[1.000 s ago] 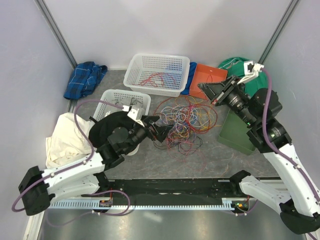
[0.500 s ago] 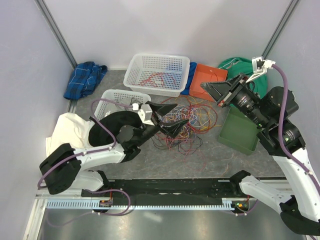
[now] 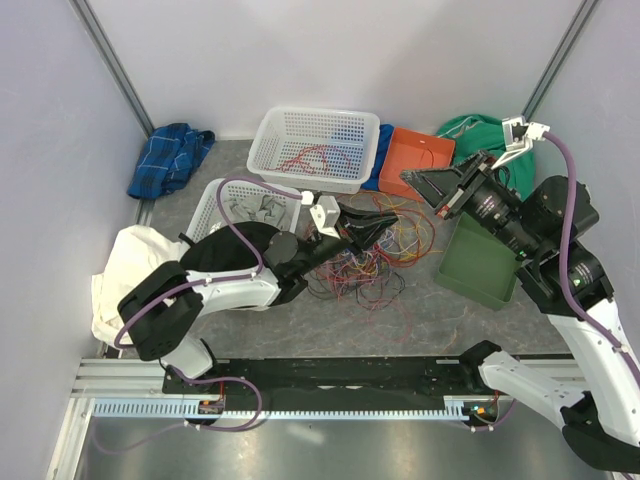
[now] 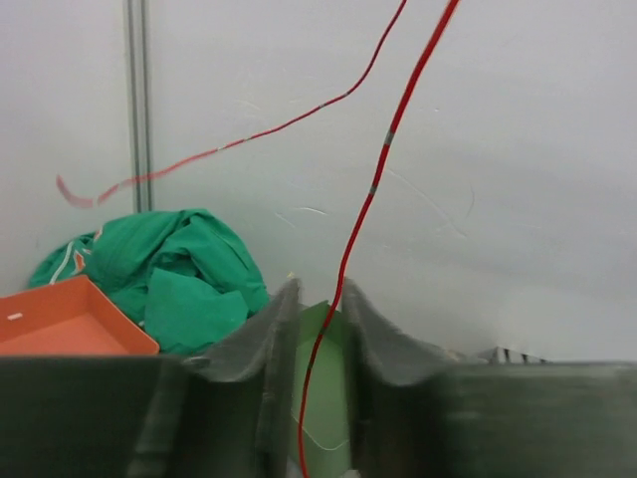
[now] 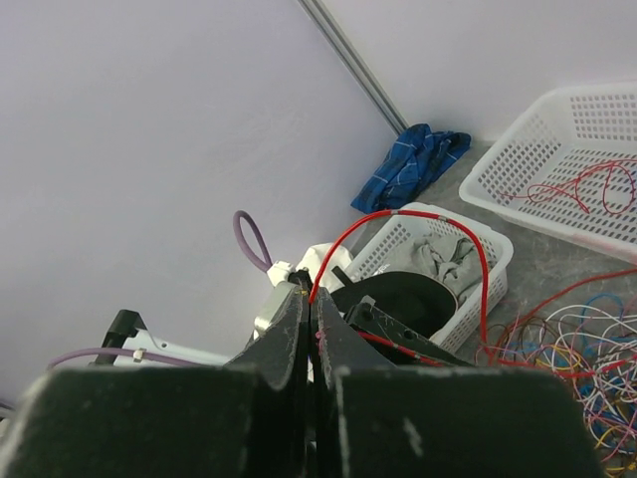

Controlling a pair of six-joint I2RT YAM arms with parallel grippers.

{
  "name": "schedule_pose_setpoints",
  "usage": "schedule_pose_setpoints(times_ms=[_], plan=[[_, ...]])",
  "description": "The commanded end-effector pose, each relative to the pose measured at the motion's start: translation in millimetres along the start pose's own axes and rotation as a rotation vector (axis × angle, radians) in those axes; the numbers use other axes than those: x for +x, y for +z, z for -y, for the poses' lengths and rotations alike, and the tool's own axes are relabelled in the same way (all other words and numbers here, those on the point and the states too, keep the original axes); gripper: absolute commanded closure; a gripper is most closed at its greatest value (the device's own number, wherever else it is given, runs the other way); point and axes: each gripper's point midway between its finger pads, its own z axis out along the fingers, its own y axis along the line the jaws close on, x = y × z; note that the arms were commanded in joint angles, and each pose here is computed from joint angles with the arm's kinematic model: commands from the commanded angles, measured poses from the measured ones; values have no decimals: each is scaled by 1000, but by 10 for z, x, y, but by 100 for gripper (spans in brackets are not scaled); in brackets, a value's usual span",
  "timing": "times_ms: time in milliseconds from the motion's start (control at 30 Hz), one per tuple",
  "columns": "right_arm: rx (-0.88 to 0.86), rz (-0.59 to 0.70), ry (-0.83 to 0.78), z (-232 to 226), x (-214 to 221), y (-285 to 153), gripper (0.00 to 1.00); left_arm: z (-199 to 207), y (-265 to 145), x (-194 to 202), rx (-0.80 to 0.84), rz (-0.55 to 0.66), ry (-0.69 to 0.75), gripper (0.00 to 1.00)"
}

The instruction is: Untangle the cables

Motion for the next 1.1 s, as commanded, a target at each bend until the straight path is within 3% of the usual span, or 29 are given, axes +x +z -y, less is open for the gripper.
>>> schedule_pose_setpoints(times_ms=[0, 67, 100, 133, 167, 200, 233, 267, 300, 367, 467, 533, 567, 633, 667, 700, 733, 767, 867, 1067], plan=[[-6, 22, -14, -38, -39, -59, 100, 7, 72, -176, 10, 48, 57, 95], [8, 28, -19, -1, -27, -76, 100, -17, 58, -207, -14, 30, 51, 98], [14, 33, -25, 15, -27, -87, 90, -42, 66, -232, -36, 23, 43, 98], [25, 38, -32, 43, -28, -105, 75, -68, 76, -285, -57, 15, 39, 98], [44, 52, -47, 85, -33, -139, 57, -148, 33, -65, -108, -102, 11, 98], [60, 59, -55, 122, -36, -157, 24, -232, 129, -322, -180, -87, -11, 98], [81, 58, -61, 165, -20, -186, 7, -305, 159, -350, -231, -130, -30, 98], [116, 79, -74, 236, -42, -226, 2, -399, 158, -304, -292, -206, -49, 98], [135, 84, -76, 277, -34, -254, 2, -514, 208, -369, -354, -288, -62, 98], [175, 99, -84, 371, -10, -351, 2, -615, 235, -460, -400, -334, -69, 98], [271, 160, -89, 585, -16, -534, 2, -778, 332, -915, -445, -293, -72, 98], [326, 203, -90, 714, -19, -651, 2, -880, 326, -974, -482, -316, -84, 98], [344, 209, -90, 798, 54, -733, 2, -961, 373, -1211, -502, -283, -82, 98], [383, 227, -87, 929, 126, -828, 2, -1102, 360, -1171, -544, -324, -118, 98], [400, 215, -87, 1046, 260, -880, 2, -1193, 414, -1383, -562, -285, -139, 98], [414, 201, -86, 1120, 351, -903, 2, -1217, 435, -1411, -556, -293, -163, 98], [416, 193, -78, 1166, 426, -933, 2, -1311, 392, -1200, -584, -370, -198, 98], [445, 139, -77, 1338, 644, -898, 2, -1306, 481, -1432, -566, -337, -220, 98], [438, 19, -61, 1538, 1069, -805, 2, -1141, 571, -1275, -471, -445, -298, 98], [256, -60, -39, 1499, 1464, -521, 2, -976, 580, -1148, -407, -493, -377, 98]])
